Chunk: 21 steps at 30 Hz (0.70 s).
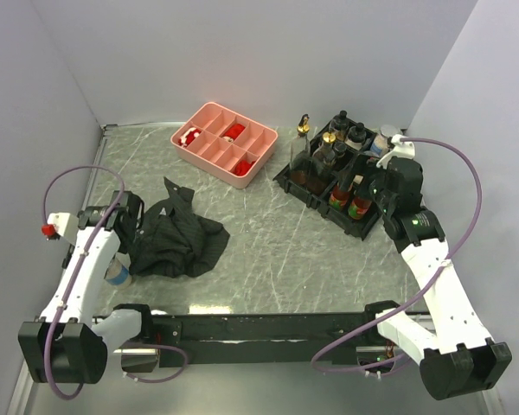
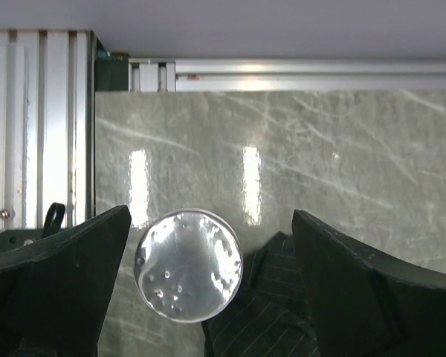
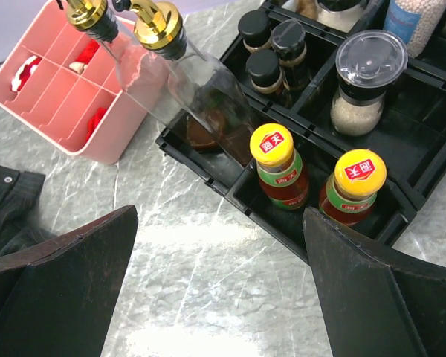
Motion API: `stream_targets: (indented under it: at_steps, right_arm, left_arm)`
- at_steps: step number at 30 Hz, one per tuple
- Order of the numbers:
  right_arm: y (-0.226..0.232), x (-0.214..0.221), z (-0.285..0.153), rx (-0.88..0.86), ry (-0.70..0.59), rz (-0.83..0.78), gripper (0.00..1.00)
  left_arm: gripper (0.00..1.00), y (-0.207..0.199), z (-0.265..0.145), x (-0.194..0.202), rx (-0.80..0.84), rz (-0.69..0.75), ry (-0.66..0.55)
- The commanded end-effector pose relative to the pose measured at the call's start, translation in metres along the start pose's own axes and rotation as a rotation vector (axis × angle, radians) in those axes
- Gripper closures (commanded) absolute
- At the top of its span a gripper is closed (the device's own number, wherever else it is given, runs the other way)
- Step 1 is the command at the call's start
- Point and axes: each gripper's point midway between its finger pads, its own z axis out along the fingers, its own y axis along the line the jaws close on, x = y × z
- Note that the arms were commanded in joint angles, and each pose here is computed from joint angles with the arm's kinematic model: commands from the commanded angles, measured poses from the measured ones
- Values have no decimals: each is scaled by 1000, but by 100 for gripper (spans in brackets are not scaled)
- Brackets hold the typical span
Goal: Organize the condiment bottles
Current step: Pick up the bottle from the corner of the board.
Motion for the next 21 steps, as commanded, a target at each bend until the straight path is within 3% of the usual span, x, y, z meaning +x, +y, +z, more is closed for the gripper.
stream_targets:
  at_steps: [1, 9, 12, 16, 18, 21]
  right_arm:
    - [5, -10, -4, -14, -40, -21, 0]
    - [2, -10, -10, -6, -49, -13, 0]
    - [7, -8, -10, -30, -47, -3, 0]
    - [10, -5, -11, -41, -29, -11, 0]
    - [8, -6, -13, -29, -41, -3, 0]
    - [7, -6, -12, -23, -39, -1, 0]
  left_arm:
    - [4, 8, -3, 15, -32, 1, 86]
    - [1, 14, 8, 41, -125, 71, 123]
    - [8, 16, 9, 49, -148, 60, 144]
    - [34, 13, 9, 38, -127, 46, 103]
    - [39, 9, 8, 29, -104, 32, 79]
    - [59, 1, 4, 18, -81, 12, 63]
